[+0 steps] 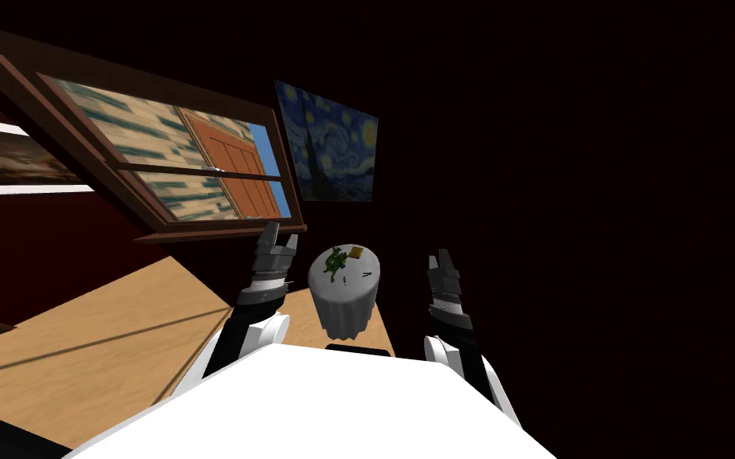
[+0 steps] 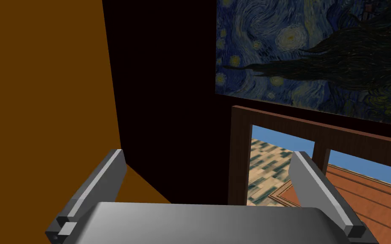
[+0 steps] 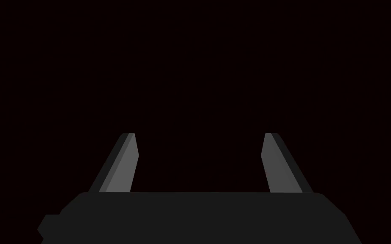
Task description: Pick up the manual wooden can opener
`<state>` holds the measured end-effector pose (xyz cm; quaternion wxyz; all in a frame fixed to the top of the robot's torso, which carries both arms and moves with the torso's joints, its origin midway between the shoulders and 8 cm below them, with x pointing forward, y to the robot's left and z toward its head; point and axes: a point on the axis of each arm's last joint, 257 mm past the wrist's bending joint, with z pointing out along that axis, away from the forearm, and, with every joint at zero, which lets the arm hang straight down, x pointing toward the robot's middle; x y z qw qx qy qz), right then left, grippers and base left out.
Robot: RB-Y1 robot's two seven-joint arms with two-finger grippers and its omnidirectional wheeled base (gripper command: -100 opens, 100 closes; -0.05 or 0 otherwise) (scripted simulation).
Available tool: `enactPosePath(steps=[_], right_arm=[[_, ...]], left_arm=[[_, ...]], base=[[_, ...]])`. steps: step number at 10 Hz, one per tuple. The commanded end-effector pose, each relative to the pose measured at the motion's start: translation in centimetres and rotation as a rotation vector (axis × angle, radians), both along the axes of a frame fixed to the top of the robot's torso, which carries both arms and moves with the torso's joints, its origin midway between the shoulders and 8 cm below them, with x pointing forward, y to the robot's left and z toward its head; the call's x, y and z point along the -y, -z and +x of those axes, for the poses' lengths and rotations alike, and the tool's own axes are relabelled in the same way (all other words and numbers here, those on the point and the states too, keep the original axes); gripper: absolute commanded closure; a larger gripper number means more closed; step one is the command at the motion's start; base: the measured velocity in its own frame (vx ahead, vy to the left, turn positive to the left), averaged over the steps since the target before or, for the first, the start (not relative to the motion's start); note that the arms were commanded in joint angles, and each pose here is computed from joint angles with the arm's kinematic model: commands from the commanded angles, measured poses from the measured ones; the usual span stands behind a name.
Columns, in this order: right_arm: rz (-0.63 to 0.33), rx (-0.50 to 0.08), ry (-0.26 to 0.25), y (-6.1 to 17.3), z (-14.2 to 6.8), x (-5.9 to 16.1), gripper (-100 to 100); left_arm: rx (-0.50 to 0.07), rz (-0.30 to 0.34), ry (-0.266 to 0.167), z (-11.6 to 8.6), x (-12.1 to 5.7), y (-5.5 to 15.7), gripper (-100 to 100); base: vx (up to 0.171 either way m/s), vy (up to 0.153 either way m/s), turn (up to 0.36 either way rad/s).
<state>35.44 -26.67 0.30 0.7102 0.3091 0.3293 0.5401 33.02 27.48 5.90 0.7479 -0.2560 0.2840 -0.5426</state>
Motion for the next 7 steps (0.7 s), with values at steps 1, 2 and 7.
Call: enactPosePath(steps=[1, 2, 7], right_arm=[[-0.034, -0.023, -0.013, 0.4, 0.2, -0.4, -100], [-0.063, -0.045, -0.021, 0.9, 0.4, -0.7, -100], [-0.215, -0.193, -0.055, 4.5, 1.4, -1.9, -100]], left_arm=[[0.0, 0.0, 0.0, 0.0, 0.0, 0.0, 0], [0.0, 0.0, 0.0, 0.0, 0.0, 0.0, 0], [0.0, 0.0, 0.0, 0.0, 0.0, 0.0, 0]], base=[[-0.037, -0.008, 0.07], [-0.068, -0.017, 0.088], [-0.065, -0.007, 0.109]])
